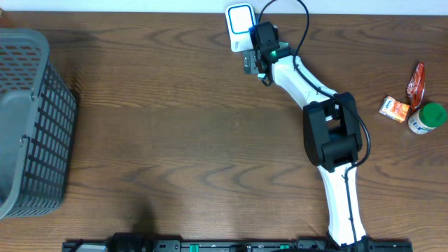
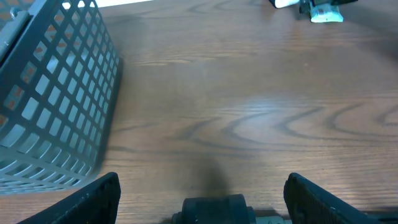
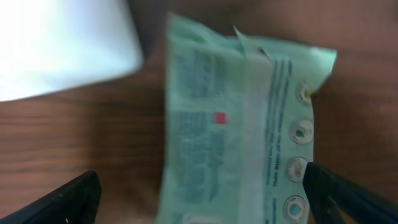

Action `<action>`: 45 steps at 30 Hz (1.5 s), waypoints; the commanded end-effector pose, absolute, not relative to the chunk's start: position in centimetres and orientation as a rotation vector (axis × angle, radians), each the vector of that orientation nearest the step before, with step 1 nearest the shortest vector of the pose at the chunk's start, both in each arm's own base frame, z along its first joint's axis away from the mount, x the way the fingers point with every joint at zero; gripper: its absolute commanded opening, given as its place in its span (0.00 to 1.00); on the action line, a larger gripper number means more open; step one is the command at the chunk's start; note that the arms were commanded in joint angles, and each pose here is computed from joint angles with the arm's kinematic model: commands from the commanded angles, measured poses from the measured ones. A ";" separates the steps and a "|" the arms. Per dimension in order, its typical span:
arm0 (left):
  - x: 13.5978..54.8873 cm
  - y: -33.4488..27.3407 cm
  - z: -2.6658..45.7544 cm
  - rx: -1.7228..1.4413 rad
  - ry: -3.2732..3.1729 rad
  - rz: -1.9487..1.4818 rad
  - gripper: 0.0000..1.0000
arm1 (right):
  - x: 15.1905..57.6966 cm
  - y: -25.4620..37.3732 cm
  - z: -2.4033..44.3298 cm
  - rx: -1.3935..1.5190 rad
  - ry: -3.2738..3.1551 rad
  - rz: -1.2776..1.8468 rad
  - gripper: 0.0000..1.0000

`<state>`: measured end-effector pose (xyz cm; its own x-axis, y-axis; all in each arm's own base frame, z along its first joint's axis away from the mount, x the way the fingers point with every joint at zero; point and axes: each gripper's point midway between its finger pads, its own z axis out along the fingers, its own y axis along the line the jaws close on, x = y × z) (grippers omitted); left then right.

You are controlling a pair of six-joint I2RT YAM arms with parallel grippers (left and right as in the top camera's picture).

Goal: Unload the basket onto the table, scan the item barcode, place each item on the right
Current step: 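Hold the wipes pack barcode in front of the scanner window, then carry the wipes pack right and drop it beside the jar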

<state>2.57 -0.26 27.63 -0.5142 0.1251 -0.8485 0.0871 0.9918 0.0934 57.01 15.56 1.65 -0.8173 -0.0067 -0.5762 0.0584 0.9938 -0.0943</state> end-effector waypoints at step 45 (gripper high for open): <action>2.5 -0.1 27.7 0.157 2.110 0.060 0.84 | 46.2 -17.3 15.0 0.829 2.598 -0.229 0.50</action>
<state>2.57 -0.26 27.63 -0.5142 0.1251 -0.8485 0.0871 0.9918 0.0934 45.65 -19.00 14.47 -0.7304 0.5262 -0.4354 0.6258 0.7710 -0.1180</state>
